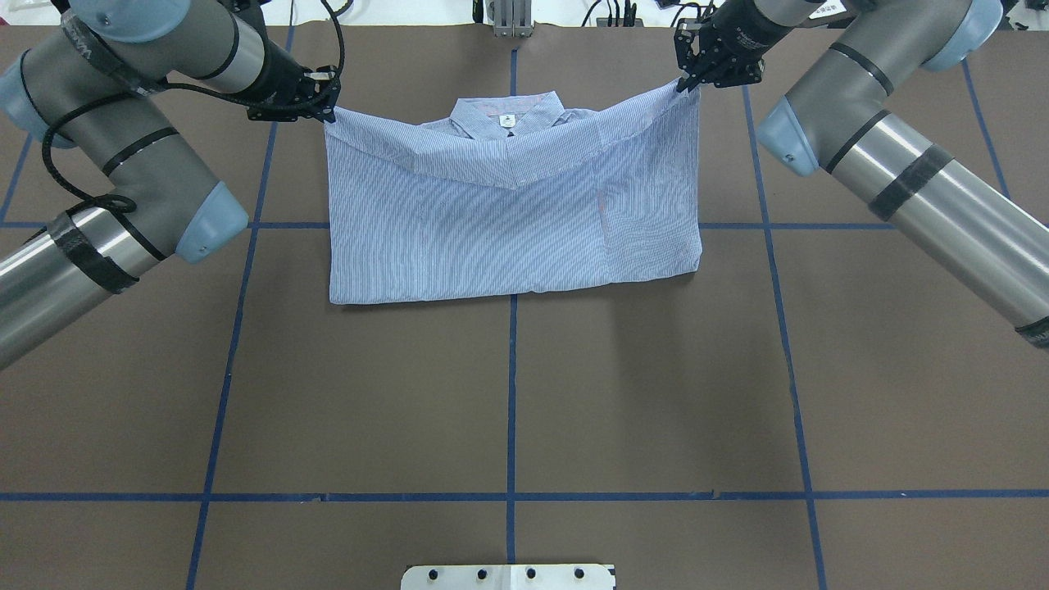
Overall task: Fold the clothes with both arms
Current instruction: 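Carry the hem over the shirt to the collar with both grippers and release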
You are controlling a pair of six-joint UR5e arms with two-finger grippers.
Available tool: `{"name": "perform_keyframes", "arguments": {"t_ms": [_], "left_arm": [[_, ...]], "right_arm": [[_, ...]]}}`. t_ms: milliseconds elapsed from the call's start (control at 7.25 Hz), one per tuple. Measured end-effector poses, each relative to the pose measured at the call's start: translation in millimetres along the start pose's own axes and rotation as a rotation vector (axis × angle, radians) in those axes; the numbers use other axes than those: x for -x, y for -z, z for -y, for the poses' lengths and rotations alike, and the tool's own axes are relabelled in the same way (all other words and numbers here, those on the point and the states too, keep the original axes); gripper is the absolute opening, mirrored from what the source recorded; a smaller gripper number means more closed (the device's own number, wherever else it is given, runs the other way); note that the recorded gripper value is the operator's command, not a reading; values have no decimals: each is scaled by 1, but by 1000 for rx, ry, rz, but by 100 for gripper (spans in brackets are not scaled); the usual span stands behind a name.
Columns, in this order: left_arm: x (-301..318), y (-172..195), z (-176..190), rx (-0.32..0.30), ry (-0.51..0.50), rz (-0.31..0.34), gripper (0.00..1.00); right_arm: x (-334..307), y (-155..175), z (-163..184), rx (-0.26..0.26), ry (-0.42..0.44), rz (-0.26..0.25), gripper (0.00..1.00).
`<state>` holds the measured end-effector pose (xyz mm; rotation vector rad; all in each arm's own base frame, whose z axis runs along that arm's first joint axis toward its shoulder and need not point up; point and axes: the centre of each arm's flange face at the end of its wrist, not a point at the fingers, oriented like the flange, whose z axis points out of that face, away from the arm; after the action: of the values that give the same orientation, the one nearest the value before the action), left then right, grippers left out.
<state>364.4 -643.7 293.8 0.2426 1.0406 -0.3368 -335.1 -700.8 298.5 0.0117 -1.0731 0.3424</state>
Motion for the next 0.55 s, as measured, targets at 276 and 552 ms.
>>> {"name": "perform_keyframes", "arguments": {"t_ms": [276,552], "left_arm": [[19,-19,17,-17,4,-4,0],[24,-38,29,-24,7,-6,0]], "right_arm": [[0,-6,6,-15,-6,-13,0],[4,-15,12,-19,-15,-30,0]]}}
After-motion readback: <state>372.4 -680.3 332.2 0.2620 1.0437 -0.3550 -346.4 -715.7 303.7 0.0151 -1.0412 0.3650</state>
